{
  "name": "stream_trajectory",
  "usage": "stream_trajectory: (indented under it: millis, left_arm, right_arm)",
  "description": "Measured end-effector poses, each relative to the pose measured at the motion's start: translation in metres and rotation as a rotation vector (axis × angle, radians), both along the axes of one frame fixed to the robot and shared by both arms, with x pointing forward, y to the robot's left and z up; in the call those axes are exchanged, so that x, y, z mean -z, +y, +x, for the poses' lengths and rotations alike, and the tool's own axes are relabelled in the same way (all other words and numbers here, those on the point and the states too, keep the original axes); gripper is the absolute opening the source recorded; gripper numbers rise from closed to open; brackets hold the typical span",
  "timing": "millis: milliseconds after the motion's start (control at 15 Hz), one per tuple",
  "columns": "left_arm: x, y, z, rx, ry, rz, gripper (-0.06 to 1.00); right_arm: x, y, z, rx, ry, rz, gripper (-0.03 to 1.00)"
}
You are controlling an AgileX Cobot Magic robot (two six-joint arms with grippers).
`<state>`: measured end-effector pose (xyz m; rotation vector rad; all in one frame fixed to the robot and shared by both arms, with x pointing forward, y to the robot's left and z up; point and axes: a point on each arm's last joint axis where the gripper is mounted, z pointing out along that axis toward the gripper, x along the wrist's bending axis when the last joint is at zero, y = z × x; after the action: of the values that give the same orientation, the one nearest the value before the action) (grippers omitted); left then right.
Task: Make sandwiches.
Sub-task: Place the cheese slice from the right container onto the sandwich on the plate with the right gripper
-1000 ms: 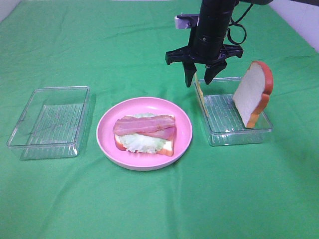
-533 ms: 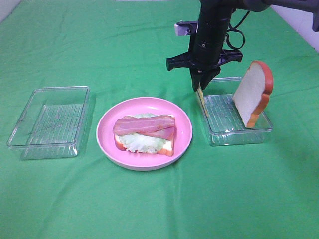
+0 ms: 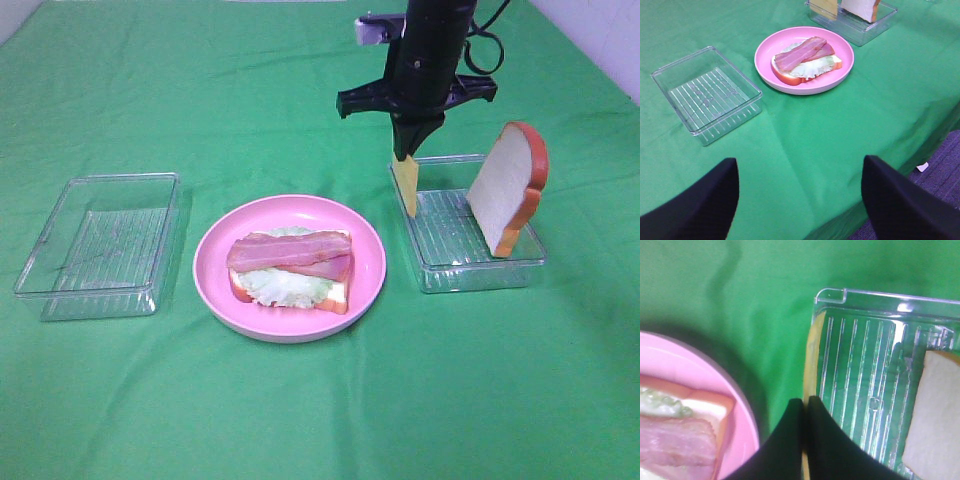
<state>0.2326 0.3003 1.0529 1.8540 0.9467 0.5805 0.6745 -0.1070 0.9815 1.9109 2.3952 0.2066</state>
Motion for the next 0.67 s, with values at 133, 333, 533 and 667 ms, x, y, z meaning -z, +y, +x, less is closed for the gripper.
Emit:
stream_trajectory:
  millis: [133, 333, 533, 667]
  left_arm:
    - [0.000, 0.000, 0.000, 0.000, 0.000, 0.000, 0.66]
    - [0.000, 0.000, 0.000, 0.000, 0.000, 0.000, 0.66]
    - [0.000, 0.000, 0.000, 0.000, 0.000, 0.000, 0.66]
    - [0.000, 0.000, 0.000, 0.000, 0.000, 0.000, 0.66]
  right_arm:
    - [-0.025, 0.003, -0.007, -0.031, -0.025, 0.070, 0.00]
    - [-0.046, 0.015, -0.019, -0.118, 0.002, 0.235, 0.00]
    - [-0.052, 0.030, -0.028, -0.216, 0.071, 0.412, 0.00]
    - [-0.049, 0.045, -0.038, -0.278, 0.130, 0.537, 0.00]
